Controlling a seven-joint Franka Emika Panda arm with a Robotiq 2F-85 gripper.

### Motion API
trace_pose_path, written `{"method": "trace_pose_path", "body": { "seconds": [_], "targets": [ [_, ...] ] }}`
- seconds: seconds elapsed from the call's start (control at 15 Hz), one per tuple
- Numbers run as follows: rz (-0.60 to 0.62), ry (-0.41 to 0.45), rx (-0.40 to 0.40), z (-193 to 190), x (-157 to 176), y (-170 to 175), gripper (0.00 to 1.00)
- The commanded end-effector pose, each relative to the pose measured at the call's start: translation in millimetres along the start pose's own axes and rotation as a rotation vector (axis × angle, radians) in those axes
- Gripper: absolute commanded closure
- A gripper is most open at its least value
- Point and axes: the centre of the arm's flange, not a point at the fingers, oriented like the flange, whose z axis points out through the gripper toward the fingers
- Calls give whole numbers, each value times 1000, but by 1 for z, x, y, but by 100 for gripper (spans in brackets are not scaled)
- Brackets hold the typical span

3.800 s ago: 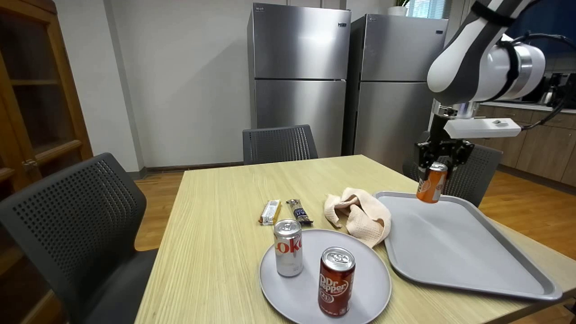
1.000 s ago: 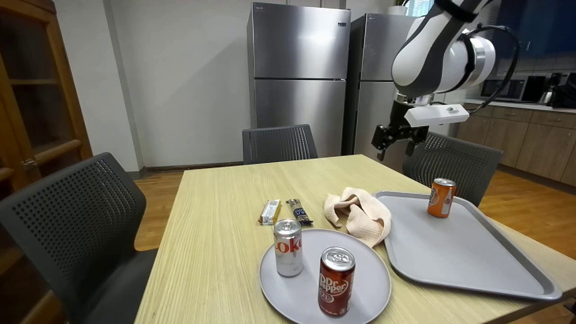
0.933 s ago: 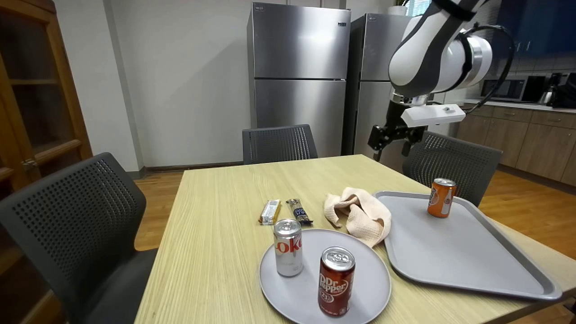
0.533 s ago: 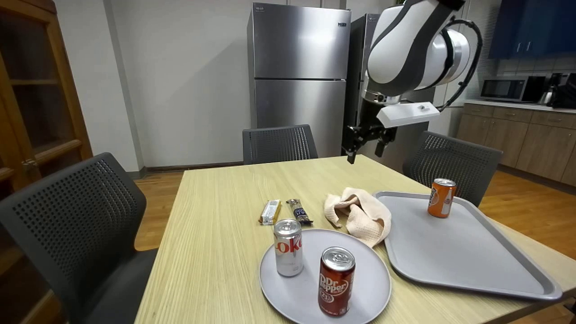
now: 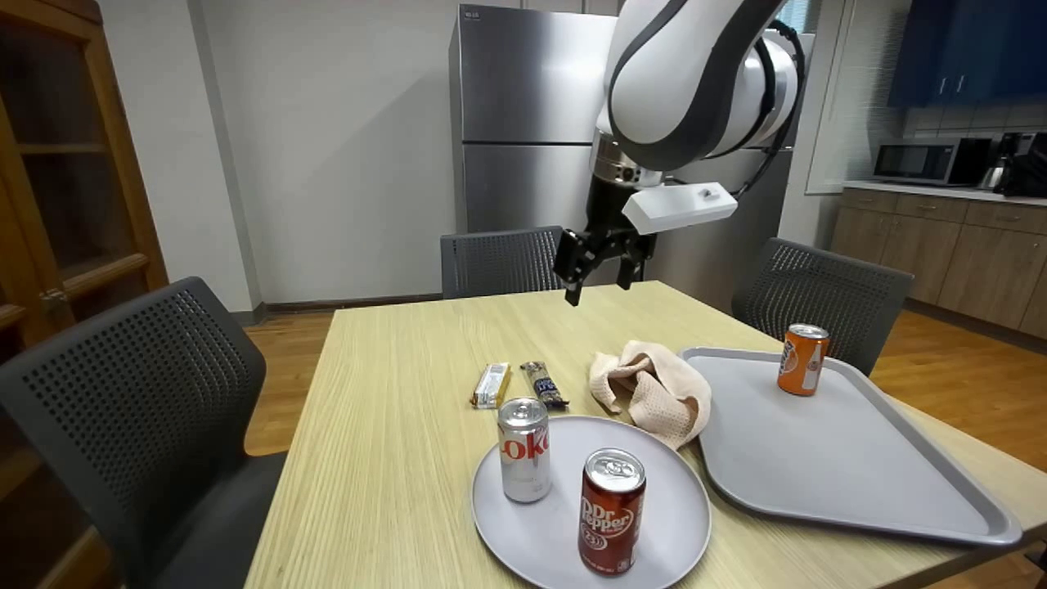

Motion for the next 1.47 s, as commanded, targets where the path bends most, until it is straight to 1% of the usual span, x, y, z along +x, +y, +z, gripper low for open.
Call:
{"method": "trace_pose_path", "body": {
  "seconds": [0.0,0.4,0.73,1.0,1.4],
  "targets": [
    [-44,4,12,-14,4,-44,0],
    [-161,9,64,-20,4,-116,0],
    [-250,-12,100,-17,-7,-161,0],
    [-289,-72,104,-1,-19,-175,0],
    [-302,-169,95,33,-34,-173,0]
  ]
}}
